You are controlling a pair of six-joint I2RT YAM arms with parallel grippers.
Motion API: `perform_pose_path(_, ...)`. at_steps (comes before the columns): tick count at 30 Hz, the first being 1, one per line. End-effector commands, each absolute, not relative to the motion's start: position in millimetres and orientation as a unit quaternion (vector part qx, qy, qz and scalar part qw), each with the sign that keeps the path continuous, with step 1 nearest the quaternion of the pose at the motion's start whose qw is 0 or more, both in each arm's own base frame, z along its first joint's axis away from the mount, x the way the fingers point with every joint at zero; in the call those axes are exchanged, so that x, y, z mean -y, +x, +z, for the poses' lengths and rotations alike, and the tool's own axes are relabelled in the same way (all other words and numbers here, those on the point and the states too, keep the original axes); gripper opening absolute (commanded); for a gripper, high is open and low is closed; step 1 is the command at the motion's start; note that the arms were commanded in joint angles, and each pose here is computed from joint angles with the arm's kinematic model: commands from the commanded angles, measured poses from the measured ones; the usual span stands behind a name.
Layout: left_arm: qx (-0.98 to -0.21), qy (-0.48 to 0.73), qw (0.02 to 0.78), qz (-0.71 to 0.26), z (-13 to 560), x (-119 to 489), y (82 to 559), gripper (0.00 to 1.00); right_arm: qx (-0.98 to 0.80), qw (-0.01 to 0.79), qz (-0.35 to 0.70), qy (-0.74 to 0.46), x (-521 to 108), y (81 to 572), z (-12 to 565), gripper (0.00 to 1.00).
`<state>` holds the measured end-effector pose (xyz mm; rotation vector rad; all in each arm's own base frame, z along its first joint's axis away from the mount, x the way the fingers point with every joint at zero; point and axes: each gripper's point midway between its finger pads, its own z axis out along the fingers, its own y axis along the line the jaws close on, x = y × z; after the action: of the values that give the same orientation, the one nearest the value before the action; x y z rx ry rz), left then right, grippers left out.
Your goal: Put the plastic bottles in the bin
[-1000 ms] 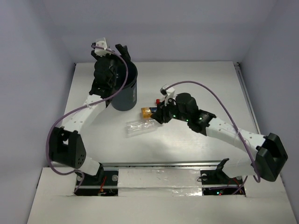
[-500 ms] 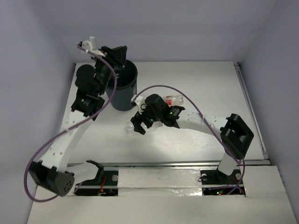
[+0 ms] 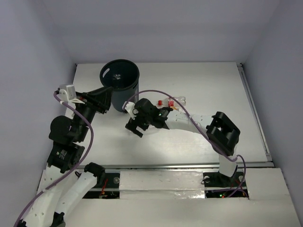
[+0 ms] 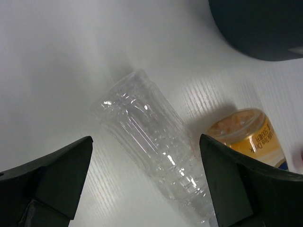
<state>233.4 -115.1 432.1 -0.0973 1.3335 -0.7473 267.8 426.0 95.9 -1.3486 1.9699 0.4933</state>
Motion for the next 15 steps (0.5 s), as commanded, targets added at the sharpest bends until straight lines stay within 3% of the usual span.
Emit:
perform_pose_path(1, -0.635, -0.030, 0.704, -0.317, 405, 114, 231, 0.33, -0.749, 0.345, 0.164, -0.542, -433, 272, 98, 1.00)
perform_pose_path(11, -0.624, -0.018, 0.719, -0.307, 406, 107, 219, 0.35, -0.759, 0.291, 0.147, -0.564, -443, 258, 60, 1.00)
perform_pose_path(15, -0.611, -0.037, 0.736, -0.289, 411, 94, 216, 0.36, -0.755, 0.289, 0.160, -0.566, -452, 240, 58, 0.94)
